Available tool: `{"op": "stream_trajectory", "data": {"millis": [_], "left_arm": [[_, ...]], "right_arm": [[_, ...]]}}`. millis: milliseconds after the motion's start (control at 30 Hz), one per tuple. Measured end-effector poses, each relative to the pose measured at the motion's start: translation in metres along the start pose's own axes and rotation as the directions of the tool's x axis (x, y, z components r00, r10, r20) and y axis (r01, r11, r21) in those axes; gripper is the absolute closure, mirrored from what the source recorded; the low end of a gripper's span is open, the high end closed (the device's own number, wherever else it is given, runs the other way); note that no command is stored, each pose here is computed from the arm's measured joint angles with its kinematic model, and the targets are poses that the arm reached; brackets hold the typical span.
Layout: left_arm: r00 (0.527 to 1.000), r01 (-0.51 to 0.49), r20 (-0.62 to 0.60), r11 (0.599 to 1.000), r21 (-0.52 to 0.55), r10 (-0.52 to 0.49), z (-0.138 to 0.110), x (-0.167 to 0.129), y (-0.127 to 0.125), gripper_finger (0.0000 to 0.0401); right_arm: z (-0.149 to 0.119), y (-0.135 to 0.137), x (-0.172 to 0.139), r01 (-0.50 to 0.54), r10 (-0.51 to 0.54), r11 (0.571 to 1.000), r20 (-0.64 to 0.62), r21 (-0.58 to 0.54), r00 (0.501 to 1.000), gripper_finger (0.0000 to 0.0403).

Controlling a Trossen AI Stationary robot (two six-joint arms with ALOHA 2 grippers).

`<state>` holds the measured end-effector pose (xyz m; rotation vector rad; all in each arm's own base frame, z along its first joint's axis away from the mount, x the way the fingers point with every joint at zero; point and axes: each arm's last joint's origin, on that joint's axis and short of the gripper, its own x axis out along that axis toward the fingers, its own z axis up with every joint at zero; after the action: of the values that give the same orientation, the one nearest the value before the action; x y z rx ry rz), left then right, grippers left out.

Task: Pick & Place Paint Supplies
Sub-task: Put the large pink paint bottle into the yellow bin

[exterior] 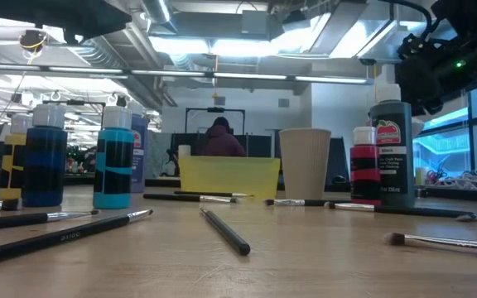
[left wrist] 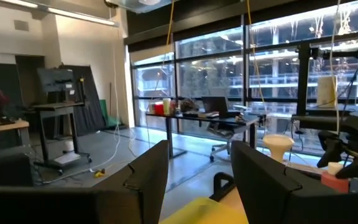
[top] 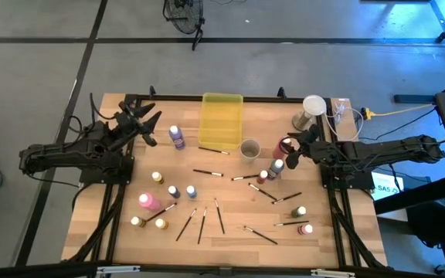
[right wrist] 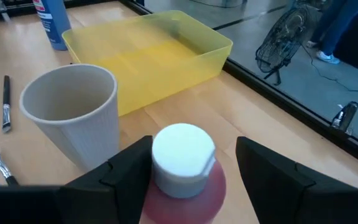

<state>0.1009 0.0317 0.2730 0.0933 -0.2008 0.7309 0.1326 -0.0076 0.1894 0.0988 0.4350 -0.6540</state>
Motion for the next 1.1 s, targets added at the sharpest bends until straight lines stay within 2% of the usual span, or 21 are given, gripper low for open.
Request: {"op": "stream_trajectory", "data": {"millis": [167, 300, 433, 567, 733, 900, 1100], "left_arm": [[1.0, 0.0, -0.003, 1.0, 0.01, 0.0, 0.0, 0.0, 0.0, 0.0233], [1.0, -0.007, -0.008, 0.999, 0.034, 0.008, -0.001, 0.0, 0.0, 0.0233], [0.996, -0.034, -0.083, 0.996, 0.084, 0.041, -0.009, 0.0, 0.0, 0.0233], [0.985, -0.07, -0.149, 0.988, 0.138, 0.091, -0.016, -0.001, 0.001, 0.0233], [0.983, -0.075, -0.156, 0.987, 0.139, 0.097, -0.017, -0.001, 0.001, 0.0233], [0.983, -0.067, -0.164, 0.989, 0.131, 0.089, -0.017, -0.001, 0.001, 0.0233], [0.982, -0.065, -0.167, 0.989, 0.132, 0.087, -0.018, -0.002, 0.001, 0.0233]], "right_arm": [[0.0, 0.0, 0.0, 0.0, 0.0, 1.0, 0.0, 0.007, 1.0, 0.0201], [-0.001, 0.0, 0.0, 0.003, -0.002, 1.0, -0.007, 0.027, 1.0, 0.0239], [-0.003, -0.002, 0.0, 0.022, -0.021, 0.997, -0.026, 0.073, 0.999, 0.0282], [-0.004, -0.002, 0.0, 0.032, -0.029, 0.992, -0.031, 0.119, 0.999, 0.0284], [-0.003, -0.002, 0.0, 0.03, -0.026, 0.989, -0.026, 0.144, 0.999, 0.0284], [0.003, 0.003, 0.0, -0.069, 0.068, 0.987, 0.016, 0.147, 0.998, 0.0284], [0.023, 0.004, -0.007, -0.096, 0.088, 0.986, 0.066, 0.136, 0.994, 0.0284]]}}
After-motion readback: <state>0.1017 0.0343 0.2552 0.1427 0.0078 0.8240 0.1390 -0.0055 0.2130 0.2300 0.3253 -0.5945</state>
